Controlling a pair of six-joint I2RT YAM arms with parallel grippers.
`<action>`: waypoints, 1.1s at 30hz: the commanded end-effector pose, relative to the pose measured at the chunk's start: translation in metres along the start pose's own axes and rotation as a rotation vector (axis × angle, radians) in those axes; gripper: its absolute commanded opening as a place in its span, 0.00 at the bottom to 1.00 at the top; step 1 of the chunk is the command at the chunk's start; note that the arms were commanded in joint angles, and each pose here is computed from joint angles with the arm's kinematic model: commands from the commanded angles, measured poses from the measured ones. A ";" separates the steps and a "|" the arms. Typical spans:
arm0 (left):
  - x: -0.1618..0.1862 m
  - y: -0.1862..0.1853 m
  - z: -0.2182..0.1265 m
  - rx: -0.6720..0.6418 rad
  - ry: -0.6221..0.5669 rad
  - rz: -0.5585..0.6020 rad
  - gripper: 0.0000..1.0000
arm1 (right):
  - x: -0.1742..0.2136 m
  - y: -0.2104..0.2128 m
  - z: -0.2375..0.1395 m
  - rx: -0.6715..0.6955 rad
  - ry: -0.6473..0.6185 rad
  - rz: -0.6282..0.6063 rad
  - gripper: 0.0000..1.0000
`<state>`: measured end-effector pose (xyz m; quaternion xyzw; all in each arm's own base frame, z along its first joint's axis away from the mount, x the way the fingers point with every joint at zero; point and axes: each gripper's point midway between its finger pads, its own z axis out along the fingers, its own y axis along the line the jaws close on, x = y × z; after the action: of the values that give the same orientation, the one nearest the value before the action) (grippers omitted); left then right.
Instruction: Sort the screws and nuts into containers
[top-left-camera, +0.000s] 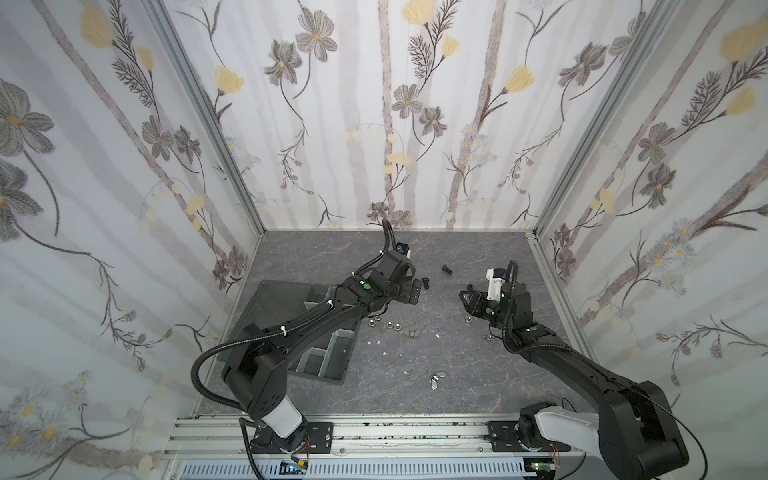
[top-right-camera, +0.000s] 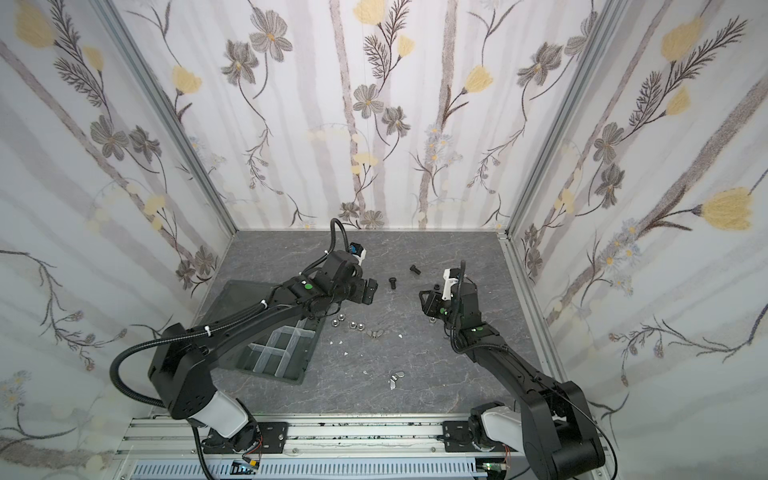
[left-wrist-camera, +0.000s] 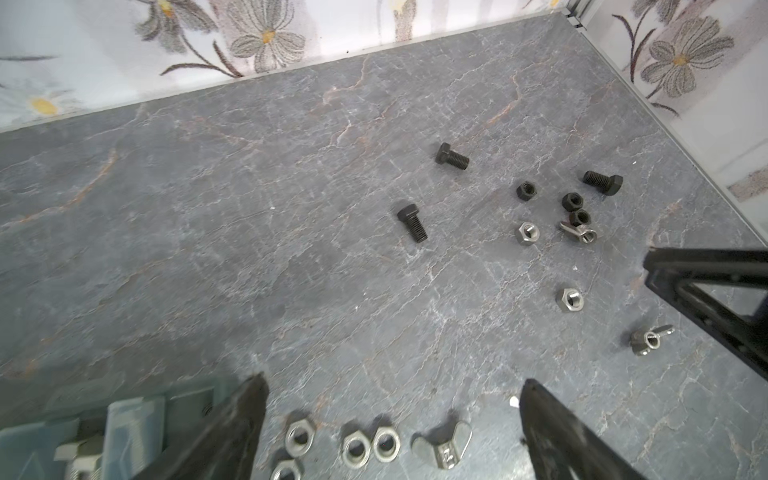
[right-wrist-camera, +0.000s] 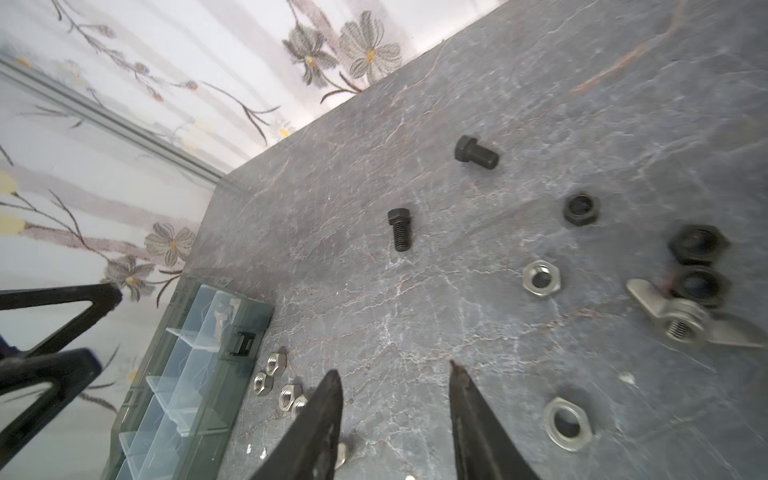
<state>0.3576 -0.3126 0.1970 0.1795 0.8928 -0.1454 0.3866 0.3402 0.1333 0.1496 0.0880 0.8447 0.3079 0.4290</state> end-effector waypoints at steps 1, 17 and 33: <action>-0.012 -0.015 0.016 0.013 -0.010 0.032 0.91 | -0.009 -0.008 -0.011 0.008 -0.070 0.034 0.48; -0.014 -0.078 0.123 0.065 0.042 0.118 0.76 | -0.011 -0.055 -0.039 0.109 -0.173 0.139 0.63; -0.012 -0.126 0.202 0.166 0.008 0.130 0.59 | -0.032 -0.074 -0.062 0.183 -0.306 0.184 0.70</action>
<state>0.4339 -0.4962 0.0839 0.2663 0.8753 -0.1757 0.3634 0.3182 0.0374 0.1492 0.2426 0.7922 0.2521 0.5001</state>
